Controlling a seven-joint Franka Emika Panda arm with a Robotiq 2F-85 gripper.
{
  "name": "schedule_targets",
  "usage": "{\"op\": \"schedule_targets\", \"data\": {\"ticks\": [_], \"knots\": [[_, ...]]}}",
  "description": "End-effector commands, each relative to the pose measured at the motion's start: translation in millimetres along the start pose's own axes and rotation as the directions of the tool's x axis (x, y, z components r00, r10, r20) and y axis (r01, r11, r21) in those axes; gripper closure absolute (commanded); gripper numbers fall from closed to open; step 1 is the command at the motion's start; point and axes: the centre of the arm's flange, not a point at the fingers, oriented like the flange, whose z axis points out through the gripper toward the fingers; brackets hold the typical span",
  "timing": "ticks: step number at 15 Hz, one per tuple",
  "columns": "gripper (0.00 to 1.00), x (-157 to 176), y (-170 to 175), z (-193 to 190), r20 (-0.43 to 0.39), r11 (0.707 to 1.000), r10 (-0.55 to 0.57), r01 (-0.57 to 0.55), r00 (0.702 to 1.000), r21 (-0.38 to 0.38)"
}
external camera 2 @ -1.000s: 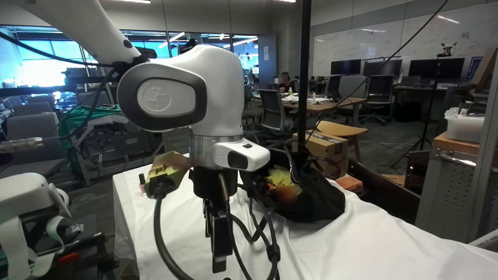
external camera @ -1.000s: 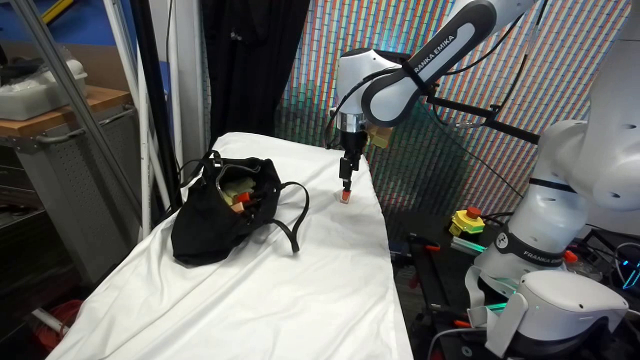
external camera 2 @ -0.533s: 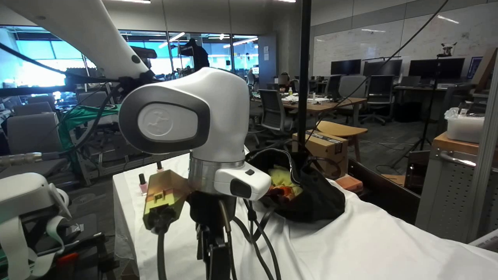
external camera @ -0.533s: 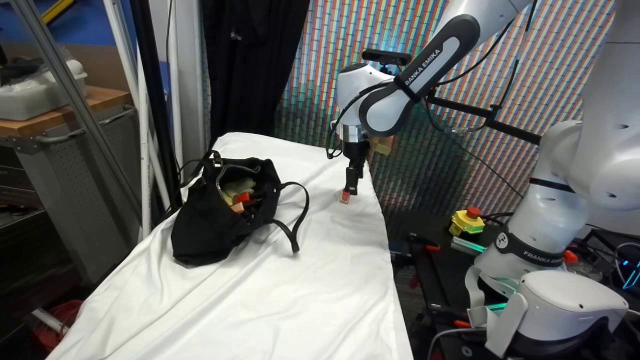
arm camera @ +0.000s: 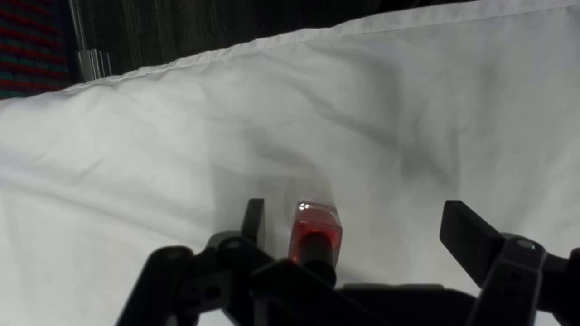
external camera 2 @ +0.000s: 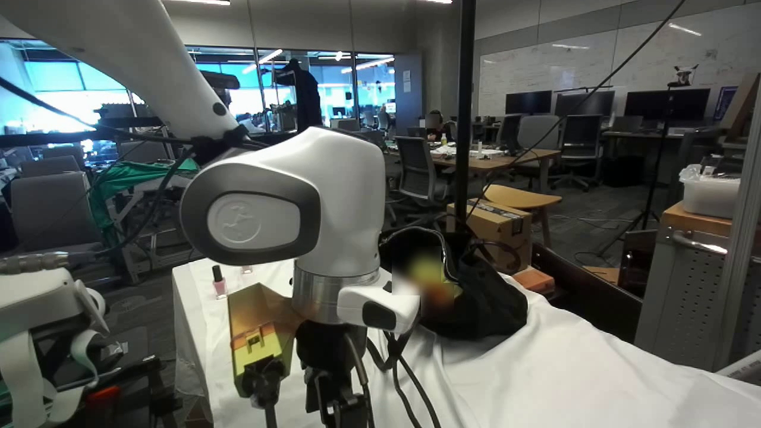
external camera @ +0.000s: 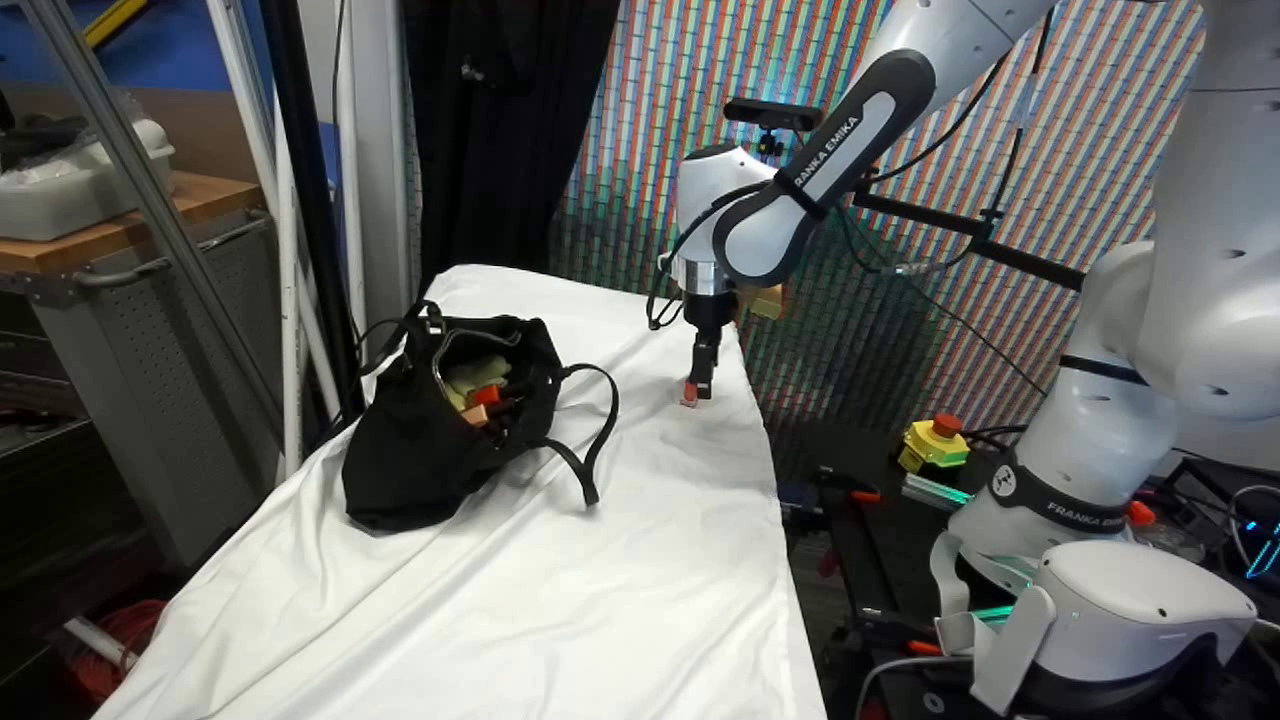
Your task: Pick up all the nail polish on the table and put them in the bag
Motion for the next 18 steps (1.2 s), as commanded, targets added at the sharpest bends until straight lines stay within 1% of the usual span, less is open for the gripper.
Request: {"op": "schedule_targets", "data": {"ticks": [1,8,11,18], "knots": [[0.0,2.3,6.4,11.0,-0.035,0.999,-0.027,0.028,0.999,0.027],[0.0,3.2,10.9,24.8,-0.052,0.998,-0.036,0.039,0.998,0.04],[0.0,5.6,10.7,29.8,-0.071,0.997,-0.049,0.054,0.996,0.06],[0.0,5.2,12.1,40.9,-0.082,0.994,-0.053,0.06,0.995,0.089]]}}
